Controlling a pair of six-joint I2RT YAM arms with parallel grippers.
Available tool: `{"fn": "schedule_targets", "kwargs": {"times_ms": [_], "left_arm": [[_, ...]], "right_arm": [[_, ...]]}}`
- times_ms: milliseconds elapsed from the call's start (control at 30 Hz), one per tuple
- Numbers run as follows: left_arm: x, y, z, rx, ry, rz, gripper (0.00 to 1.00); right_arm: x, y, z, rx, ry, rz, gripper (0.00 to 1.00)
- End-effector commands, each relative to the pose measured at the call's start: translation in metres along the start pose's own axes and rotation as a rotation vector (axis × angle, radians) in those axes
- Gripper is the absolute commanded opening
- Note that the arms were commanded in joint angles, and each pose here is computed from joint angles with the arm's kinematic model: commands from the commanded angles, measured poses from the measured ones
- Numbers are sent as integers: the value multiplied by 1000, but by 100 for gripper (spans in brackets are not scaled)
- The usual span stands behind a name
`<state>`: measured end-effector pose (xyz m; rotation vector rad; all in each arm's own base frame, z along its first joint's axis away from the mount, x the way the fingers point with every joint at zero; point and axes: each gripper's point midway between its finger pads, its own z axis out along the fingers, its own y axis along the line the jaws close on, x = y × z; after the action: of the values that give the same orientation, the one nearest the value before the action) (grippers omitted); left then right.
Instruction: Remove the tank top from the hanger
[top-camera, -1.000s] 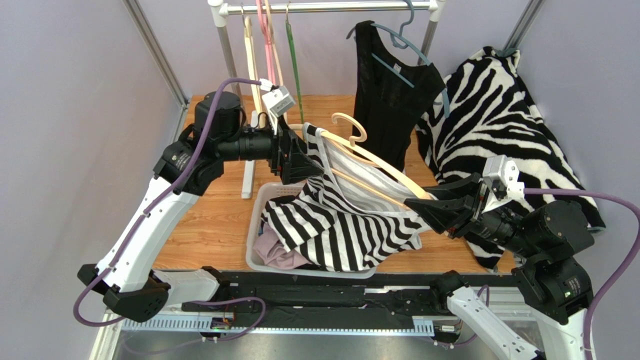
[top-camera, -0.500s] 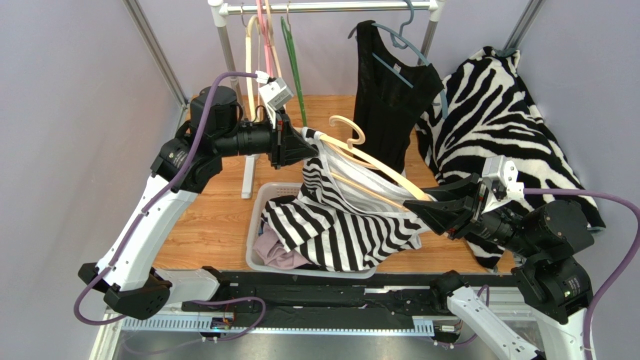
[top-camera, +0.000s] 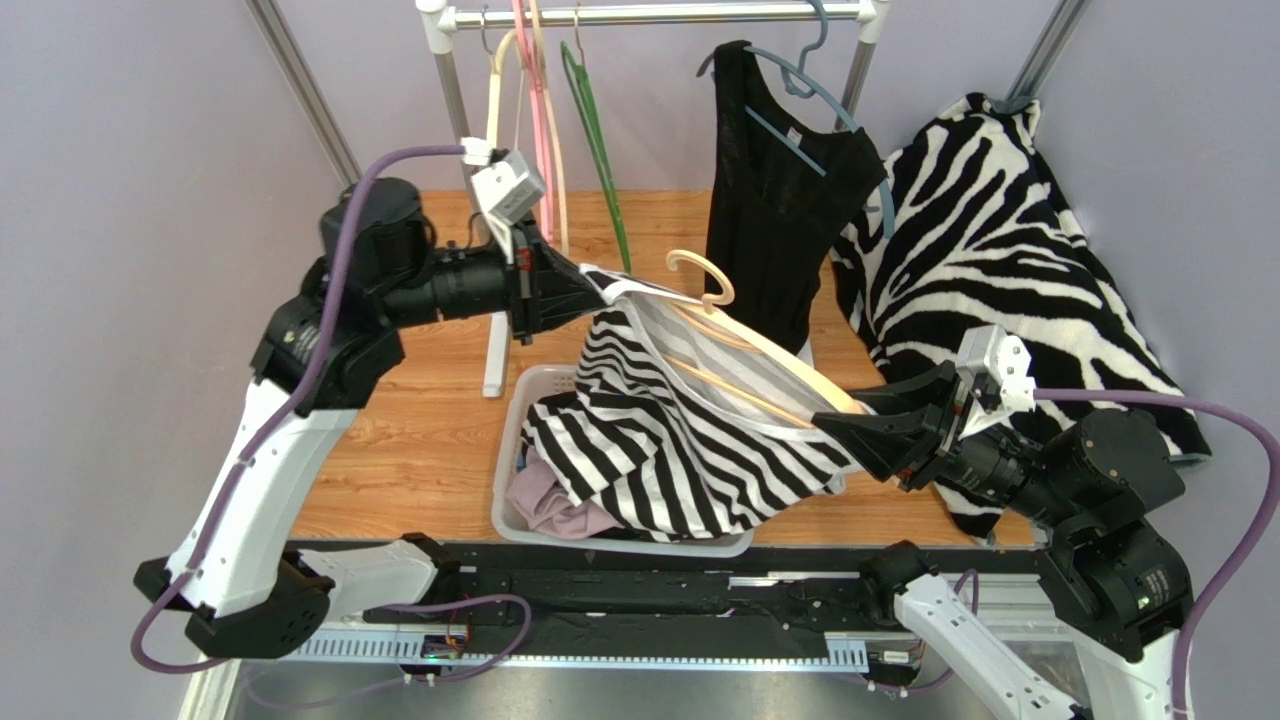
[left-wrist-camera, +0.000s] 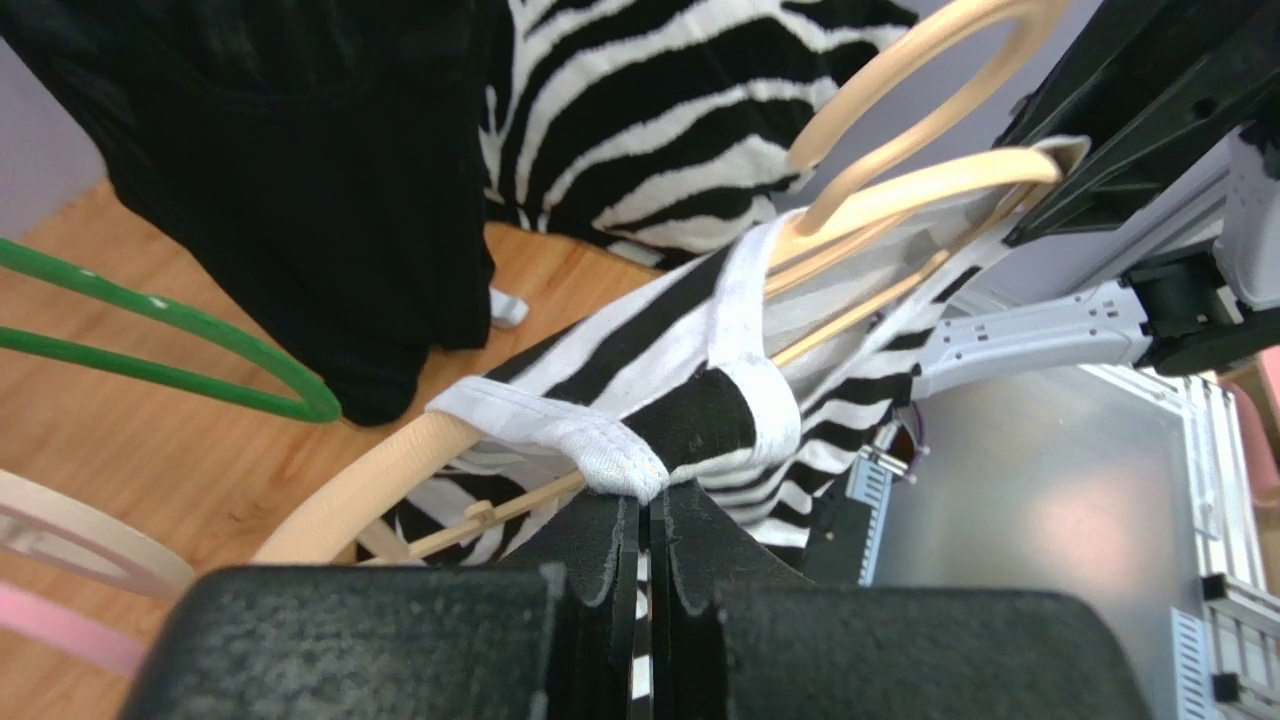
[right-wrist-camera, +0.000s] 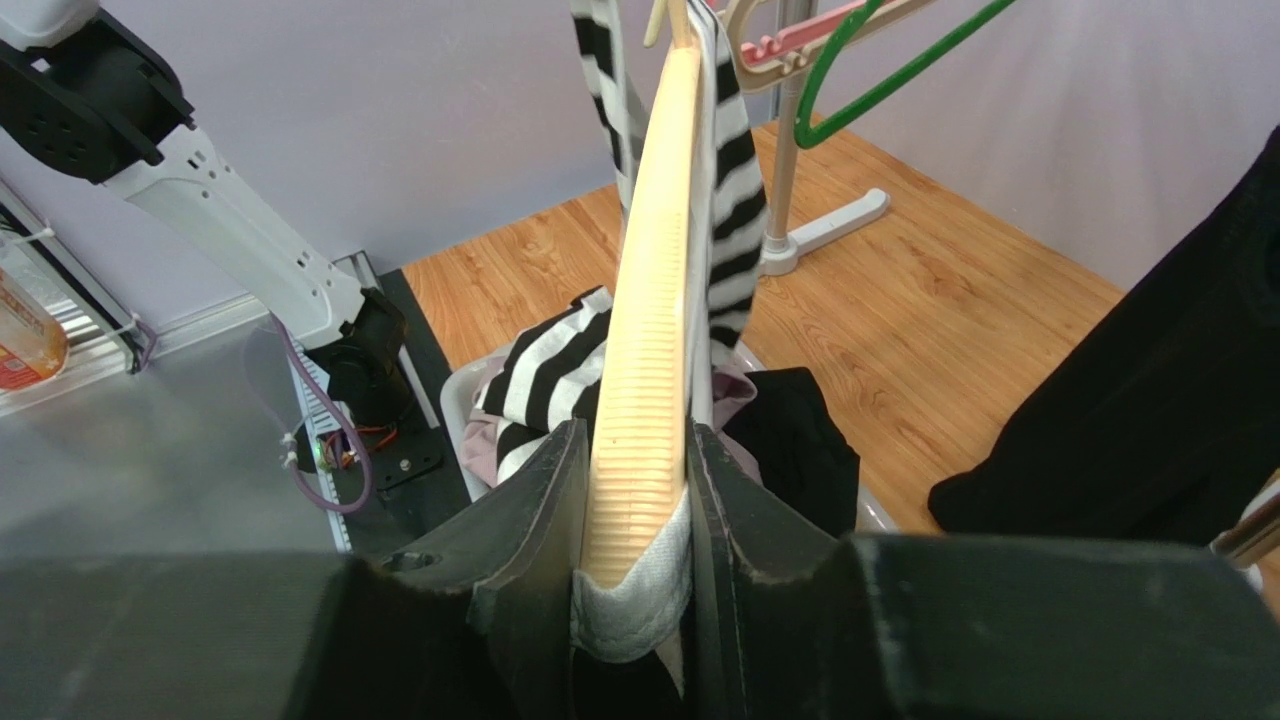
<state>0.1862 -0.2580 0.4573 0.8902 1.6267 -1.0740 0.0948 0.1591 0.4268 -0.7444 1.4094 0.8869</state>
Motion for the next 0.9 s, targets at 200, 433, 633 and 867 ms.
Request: {"fn": "schedule_targets", "kwargs": {"times_ms": [200,433,633,867], "left_arm": [[-18,7,-43,-141,-98,83,0],[7,46,-43,-288,-46,74,0],[16,67,-42,-357,-19,52,0],[71,70,-33,-295,117,-12,0]], "right_arm": [[-21,23,-37,9,-75,-102,0],[-31,66,-68,-111,-116,-141,0],[-36,77,-84,-113,-146,-175,0],[-62,56,-90,42,-297,-245,0]]}}
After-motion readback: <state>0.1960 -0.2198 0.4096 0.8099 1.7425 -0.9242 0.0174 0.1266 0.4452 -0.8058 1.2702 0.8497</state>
